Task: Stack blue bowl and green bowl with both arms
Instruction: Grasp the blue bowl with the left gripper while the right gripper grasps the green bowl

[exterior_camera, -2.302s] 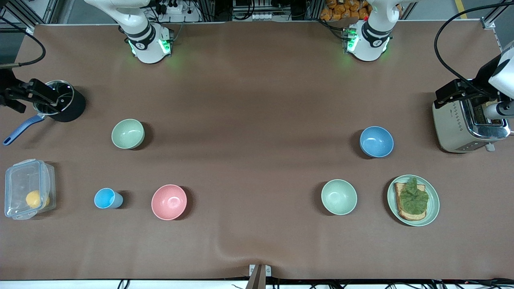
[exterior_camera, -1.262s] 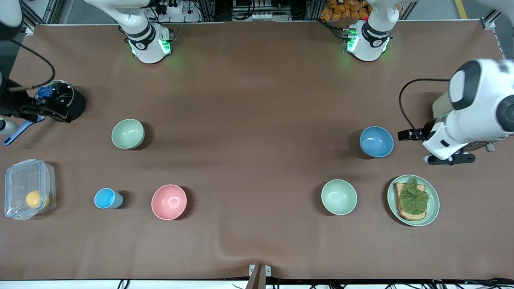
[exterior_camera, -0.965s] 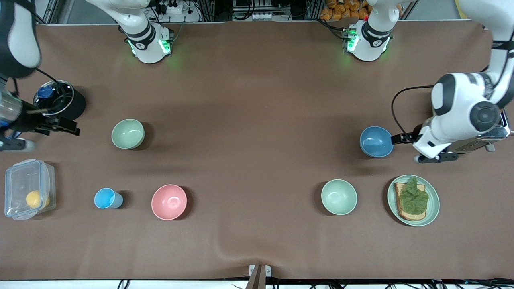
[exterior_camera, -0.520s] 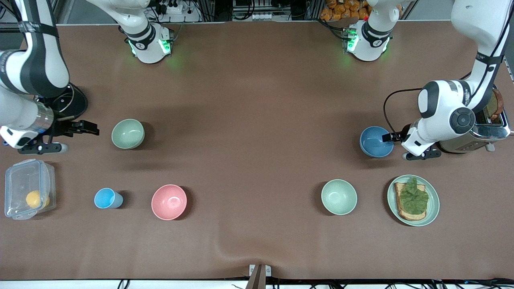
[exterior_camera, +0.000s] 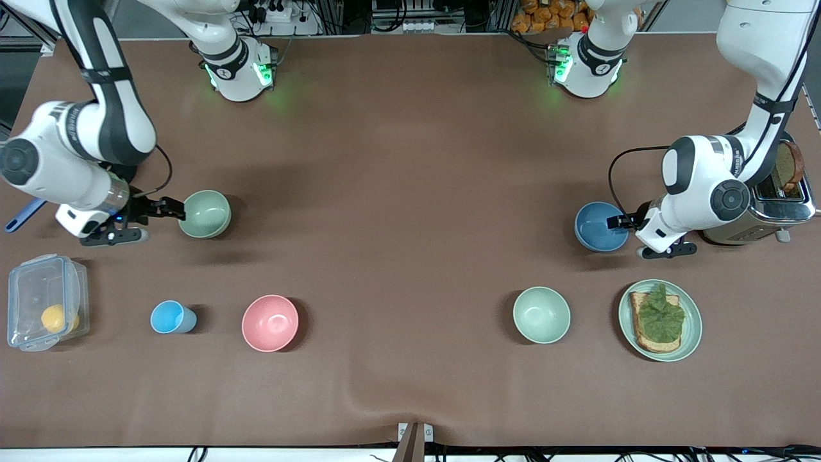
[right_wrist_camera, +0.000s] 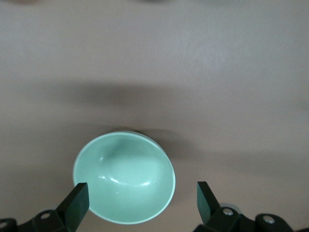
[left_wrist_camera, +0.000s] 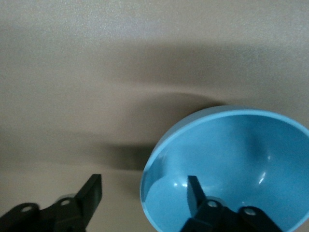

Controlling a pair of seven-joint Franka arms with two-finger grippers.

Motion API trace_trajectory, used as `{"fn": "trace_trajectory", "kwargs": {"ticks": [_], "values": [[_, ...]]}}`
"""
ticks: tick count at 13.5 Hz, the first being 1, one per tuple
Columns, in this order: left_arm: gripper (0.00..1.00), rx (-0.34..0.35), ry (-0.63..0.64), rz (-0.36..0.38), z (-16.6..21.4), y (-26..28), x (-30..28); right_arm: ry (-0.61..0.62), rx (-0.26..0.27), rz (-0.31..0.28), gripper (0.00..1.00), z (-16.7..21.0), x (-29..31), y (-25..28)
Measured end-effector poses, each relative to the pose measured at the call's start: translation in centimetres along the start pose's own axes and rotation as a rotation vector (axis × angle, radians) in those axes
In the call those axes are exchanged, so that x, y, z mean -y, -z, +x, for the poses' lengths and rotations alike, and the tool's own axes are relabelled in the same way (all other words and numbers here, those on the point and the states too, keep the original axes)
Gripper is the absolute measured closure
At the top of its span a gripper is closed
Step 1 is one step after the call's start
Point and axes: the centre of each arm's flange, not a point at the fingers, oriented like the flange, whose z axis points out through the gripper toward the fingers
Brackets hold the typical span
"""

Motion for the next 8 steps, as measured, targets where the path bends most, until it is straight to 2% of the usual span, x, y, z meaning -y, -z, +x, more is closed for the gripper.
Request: {"fn": "trace_trajectory", "kwargs": {"ticks": [1,2,3,5,8], "values": [[0.24,0.001,0.000,-0.001,0.1,-0.1,0.0,0.010,0.002,0.003,0.03,-0.2,-1.0,-1.3],[0.31,0.002,-0.001,-0.001,0.1,-0.2,-0.1,0.029,0.001,0.008,0.07,-0.4,-2.6,-2.6],[0.41,0.002,-0.001,-0.001,0.1,-0.2,-0.1,0.045,0.000,0.014,0.08,-0.6,-4.3,-3.9],[0.63,0.001,-0.001,-0.001,0.2,-0.1,-0.2,0.045,0.007,0.040,0.19,-1.2,-6.4,-6.0],[0.95,-0.025,-0.002,-0.003,0.9,1.0,-0.2,0.020,0.007,0.088,0.23,-1.1,-5.5,-7.0]]}}
